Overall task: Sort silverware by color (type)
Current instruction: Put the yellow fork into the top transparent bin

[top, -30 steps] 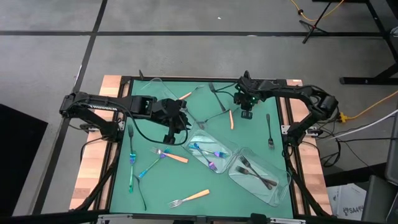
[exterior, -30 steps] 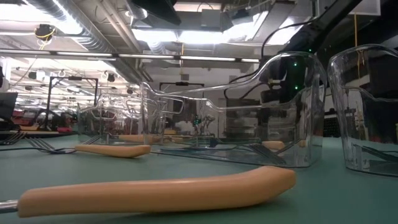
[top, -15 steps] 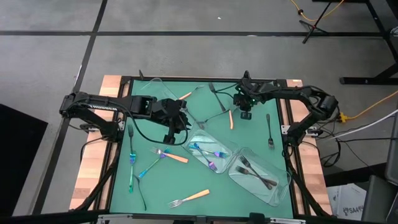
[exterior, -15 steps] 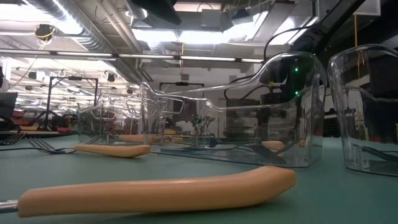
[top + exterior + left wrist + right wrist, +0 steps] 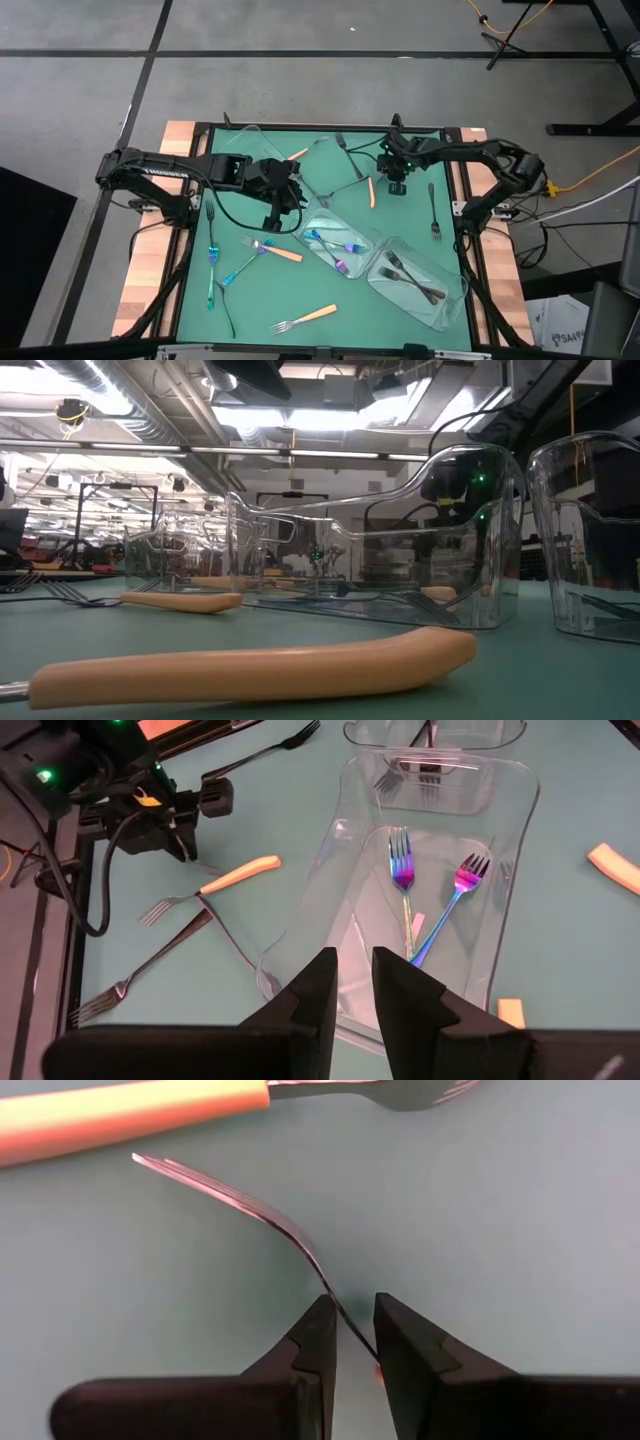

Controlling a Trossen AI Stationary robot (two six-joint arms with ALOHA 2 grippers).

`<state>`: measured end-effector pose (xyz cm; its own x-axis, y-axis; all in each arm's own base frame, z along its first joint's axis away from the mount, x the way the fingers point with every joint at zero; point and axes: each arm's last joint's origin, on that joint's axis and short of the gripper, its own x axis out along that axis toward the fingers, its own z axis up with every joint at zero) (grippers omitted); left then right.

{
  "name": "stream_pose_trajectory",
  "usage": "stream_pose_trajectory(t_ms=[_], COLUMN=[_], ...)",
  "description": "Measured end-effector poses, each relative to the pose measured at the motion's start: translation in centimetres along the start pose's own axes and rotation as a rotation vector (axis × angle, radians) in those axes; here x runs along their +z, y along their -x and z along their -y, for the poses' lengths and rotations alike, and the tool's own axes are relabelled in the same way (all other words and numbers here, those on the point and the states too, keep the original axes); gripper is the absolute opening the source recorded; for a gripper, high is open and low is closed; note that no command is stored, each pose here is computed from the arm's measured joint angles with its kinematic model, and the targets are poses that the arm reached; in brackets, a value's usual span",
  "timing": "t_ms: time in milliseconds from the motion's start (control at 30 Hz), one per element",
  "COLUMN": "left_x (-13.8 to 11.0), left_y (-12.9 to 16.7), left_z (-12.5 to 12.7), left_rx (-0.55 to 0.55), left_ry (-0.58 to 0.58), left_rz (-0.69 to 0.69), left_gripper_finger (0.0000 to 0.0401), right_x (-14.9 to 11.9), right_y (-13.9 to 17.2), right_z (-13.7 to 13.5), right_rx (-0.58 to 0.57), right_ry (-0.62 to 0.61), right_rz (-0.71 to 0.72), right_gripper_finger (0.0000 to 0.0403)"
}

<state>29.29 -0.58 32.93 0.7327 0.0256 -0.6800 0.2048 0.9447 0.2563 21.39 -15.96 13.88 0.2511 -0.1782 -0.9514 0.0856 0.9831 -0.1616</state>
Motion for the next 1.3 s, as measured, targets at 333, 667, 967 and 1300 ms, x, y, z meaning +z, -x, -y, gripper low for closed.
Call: stream_pose_trajectory(t_ms=[333,667,967,1300], left_x=[-0.1,-1.8,-6.6,-13.2], left_y=[0.7,5.8,10.6,10.8], left_z=[0.0,-0.3,1.2,3.5], left_rx=[0.0,0.056,0.09,0.115], left_ry=[0.0,0.037,0.179,0.298], left_rz=[-0.001,-0.04,0.101,0.259], left_gripper_finger=[0.0061,0.0061,0.0061,0.0061], right_x=[-0.1,-0.2,0.3,3.4], right_y=[-0.1,-0.1,0.3,4.1], right_z=[-0.1,-0.1,0.0,1.0], right_rx=[-0.011,-0.011,-0.009,-0.005], right_ry=[0.0,-0.027,-0.067,-0.109], right_rz=[-0.004,-0.008,-0.035,-0.075], right_gripper_finger=[0.0032,0.0003,0.0001,0.0001])
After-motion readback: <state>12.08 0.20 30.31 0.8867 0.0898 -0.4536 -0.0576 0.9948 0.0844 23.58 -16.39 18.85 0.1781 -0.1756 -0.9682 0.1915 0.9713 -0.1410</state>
